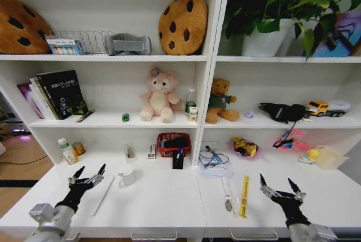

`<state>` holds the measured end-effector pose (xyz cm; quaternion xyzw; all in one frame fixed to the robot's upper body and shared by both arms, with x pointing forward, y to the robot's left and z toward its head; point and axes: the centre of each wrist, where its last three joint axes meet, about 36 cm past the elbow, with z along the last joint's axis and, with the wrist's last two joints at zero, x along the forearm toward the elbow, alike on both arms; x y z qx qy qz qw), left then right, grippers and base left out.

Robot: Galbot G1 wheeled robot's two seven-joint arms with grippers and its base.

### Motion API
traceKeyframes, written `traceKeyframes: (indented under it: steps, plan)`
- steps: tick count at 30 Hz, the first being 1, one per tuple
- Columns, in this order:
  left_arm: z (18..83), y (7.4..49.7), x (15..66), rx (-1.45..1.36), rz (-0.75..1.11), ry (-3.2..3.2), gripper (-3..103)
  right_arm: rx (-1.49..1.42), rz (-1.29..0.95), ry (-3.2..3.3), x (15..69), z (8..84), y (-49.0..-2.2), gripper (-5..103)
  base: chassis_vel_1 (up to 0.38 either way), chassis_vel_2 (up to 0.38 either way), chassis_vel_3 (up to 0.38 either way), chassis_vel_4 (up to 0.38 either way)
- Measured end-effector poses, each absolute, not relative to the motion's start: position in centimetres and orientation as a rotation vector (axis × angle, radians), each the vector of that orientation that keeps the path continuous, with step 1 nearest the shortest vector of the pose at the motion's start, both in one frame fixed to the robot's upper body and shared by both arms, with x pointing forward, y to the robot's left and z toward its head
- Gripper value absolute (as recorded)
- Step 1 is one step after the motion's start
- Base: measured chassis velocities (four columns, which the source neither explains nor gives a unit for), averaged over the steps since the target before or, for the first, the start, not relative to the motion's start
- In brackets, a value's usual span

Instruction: Organize the objects on the table.

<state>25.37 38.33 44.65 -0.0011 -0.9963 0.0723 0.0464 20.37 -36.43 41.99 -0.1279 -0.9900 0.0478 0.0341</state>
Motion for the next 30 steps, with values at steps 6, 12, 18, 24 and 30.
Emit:
traceKeyframes:
  steps: [6, 12, 18, 24, 30]
  plan:
    - [44.65, 38.33, 25.38, -0.003, 0.221, -3.041, 100, -0.394, 0.146, -3.043, 20.42, 41.93, -36.45, 100, 0.0, 0.0, 0.0, 0.0]
    - [44.65, 38.33, 25.38, -0.003, 0.221, -3.041, 100, -0.394, 0.146, -3.042, 20.45, 41.9, -36.46, 100, 0.0, 0.0, 0.0, 0.0]
    - [44.65, 38.33, 25.37, -0.003, 0.221, -3.041, 100, -0.395, 0.145, -3.041, 20.47, 41.88, -36.48, 100, 0.0, 0.0, 0.0, 0.0]
    - [44.65, 38.33, 25.37, -0.003, 0.221, -3.041, 100, -0.395, 0.145, -3.04, 20.48, 41.86, -36.48, 100, 0.029, 0.041, -0.041, -0.04]
    - [44.65, 38.33, 25.38, -0.003, 0.22, -3.041, 100, -0.395, 0.144, -3.04, 20.48, 41.85, -36.47, 100, 0.156, 0.161, -0.143, -0.149]
